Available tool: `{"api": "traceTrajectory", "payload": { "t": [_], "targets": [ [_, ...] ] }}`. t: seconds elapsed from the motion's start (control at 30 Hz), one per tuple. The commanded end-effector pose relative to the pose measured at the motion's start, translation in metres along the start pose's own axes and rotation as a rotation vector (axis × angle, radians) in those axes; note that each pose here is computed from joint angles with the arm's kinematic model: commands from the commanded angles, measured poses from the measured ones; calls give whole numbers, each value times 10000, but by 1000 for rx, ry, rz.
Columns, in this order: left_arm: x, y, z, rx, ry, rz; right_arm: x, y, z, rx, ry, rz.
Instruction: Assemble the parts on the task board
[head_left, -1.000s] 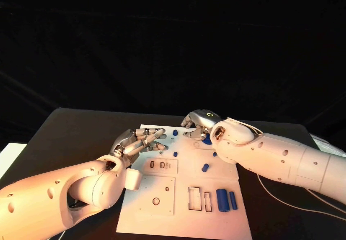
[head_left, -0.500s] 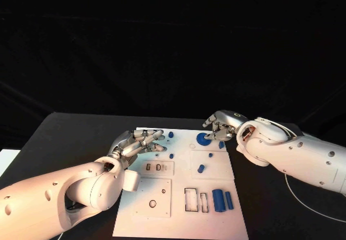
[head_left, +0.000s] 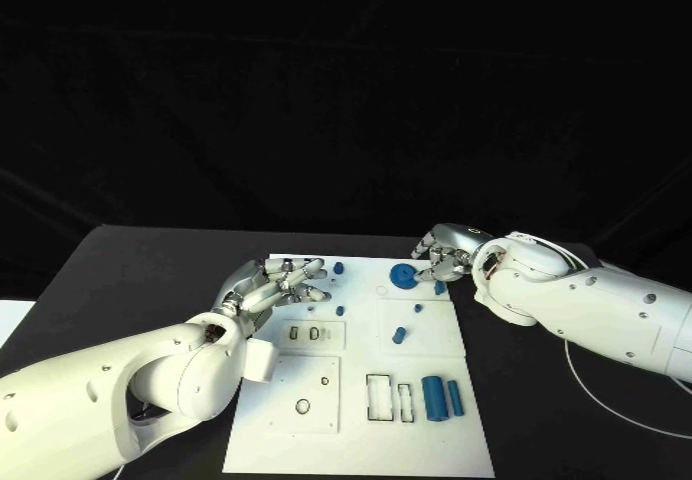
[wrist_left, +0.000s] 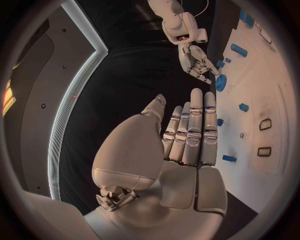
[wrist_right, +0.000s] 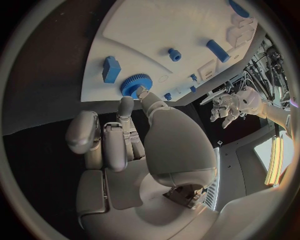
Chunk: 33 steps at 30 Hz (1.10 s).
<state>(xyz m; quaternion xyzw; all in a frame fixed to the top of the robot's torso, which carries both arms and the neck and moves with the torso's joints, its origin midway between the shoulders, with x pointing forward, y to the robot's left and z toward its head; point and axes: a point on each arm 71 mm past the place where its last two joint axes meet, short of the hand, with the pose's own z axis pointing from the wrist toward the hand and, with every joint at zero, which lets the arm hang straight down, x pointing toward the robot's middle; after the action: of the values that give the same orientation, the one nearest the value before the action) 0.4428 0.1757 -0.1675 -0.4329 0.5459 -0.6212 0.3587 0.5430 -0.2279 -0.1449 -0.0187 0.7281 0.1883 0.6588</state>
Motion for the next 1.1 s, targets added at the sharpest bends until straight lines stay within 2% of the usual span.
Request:
{"api": "traceTrajectory", "payload": {
  "t": [0.03, 0.53, 1.1],
  "targets": [
    [23, -11, 3, 8, 23, -9, 36, -3, 17, 14, 42, -22],
    [11, -8, 7, 6, 19, -8, 63, 96, 52, -12, 45, -14],
    [12, -3, 13, 3, 17, -7, 160, 99, 125, 6, 105, -6]
  ]
}}
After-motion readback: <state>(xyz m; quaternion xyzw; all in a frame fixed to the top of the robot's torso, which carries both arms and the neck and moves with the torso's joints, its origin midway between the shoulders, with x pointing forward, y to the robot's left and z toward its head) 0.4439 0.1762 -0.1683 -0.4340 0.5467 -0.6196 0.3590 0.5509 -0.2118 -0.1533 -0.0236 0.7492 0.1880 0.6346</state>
